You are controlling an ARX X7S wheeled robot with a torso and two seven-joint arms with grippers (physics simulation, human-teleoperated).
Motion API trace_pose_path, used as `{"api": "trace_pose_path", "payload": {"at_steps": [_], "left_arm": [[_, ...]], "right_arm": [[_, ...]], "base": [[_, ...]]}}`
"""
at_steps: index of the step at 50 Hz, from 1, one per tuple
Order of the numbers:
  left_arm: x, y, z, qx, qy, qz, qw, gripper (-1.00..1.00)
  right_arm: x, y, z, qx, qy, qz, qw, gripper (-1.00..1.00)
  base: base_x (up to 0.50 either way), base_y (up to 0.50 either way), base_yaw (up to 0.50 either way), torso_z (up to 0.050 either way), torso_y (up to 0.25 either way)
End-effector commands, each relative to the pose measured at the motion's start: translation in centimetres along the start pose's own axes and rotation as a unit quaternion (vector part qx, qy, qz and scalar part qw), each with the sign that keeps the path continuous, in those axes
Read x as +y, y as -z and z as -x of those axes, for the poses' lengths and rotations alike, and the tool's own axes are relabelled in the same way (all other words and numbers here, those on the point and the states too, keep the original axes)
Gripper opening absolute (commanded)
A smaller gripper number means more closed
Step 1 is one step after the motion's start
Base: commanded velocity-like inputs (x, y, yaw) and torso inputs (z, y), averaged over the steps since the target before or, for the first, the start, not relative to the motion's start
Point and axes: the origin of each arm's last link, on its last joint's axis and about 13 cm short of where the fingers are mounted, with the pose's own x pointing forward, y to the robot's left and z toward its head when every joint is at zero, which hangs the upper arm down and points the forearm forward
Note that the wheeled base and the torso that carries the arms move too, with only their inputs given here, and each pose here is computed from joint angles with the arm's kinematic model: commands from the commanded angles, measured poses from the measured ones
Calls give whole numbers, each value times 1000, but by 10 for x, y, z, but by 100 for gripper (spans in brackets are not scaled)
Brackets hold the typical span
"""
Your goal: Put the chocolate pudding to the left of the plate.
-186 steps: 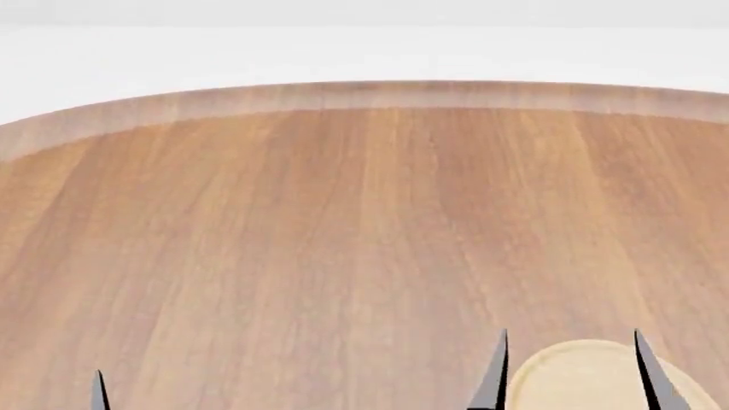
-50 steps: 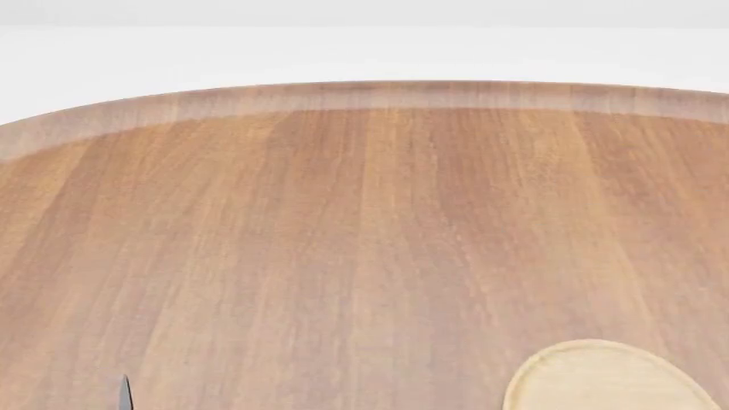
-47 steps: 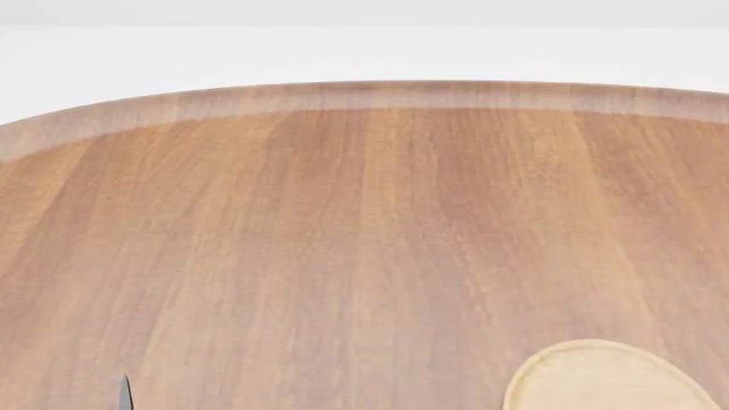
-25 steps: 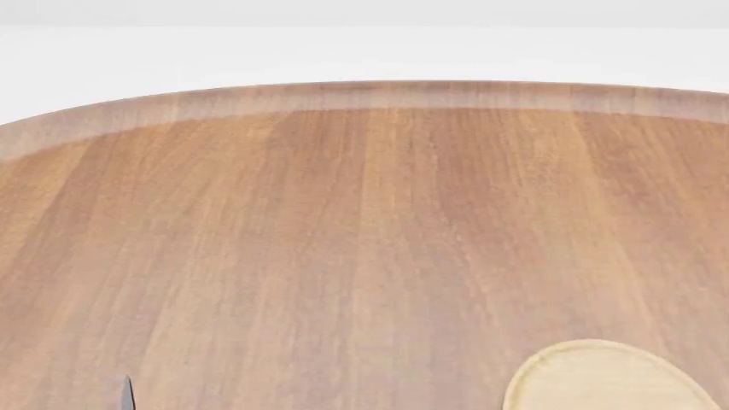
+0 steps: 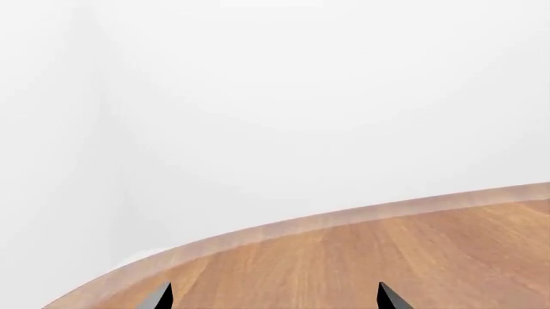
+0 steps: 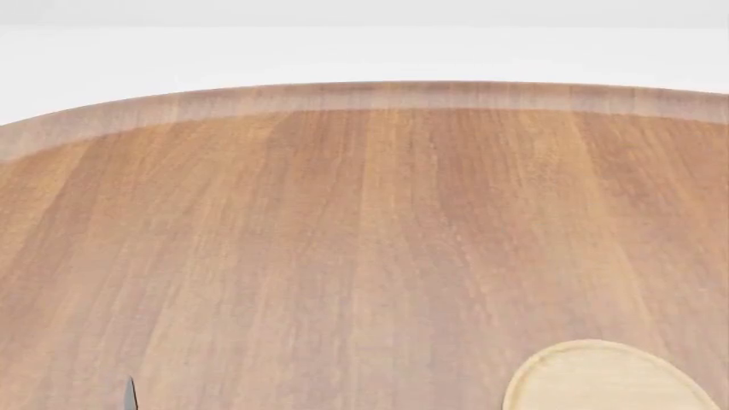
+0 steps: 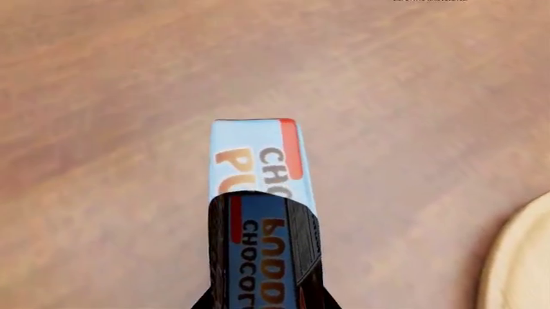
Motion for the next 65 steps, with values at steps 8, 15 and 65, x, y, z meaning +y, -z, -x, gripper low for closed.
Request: {"api": "trace_pose_path", "payload": {"at_steps": [8,15,65], "left_arm": [[0,1,0,1,0,-1,1000,100],[0,0,0,1,0,-1,1000,100],[-1,1,0,2,4,-2,1000,100]], "right_arm": [[-4,-41,12,-6,13,64,998,-100],[-13,-81,29,-15,39,120,992,-100],[-58,-118,6,-29,73,123,989,-100]], "base": [[0,0,0,0,0],[0,0,0,0,0],[0,0,0,0,0]]}}
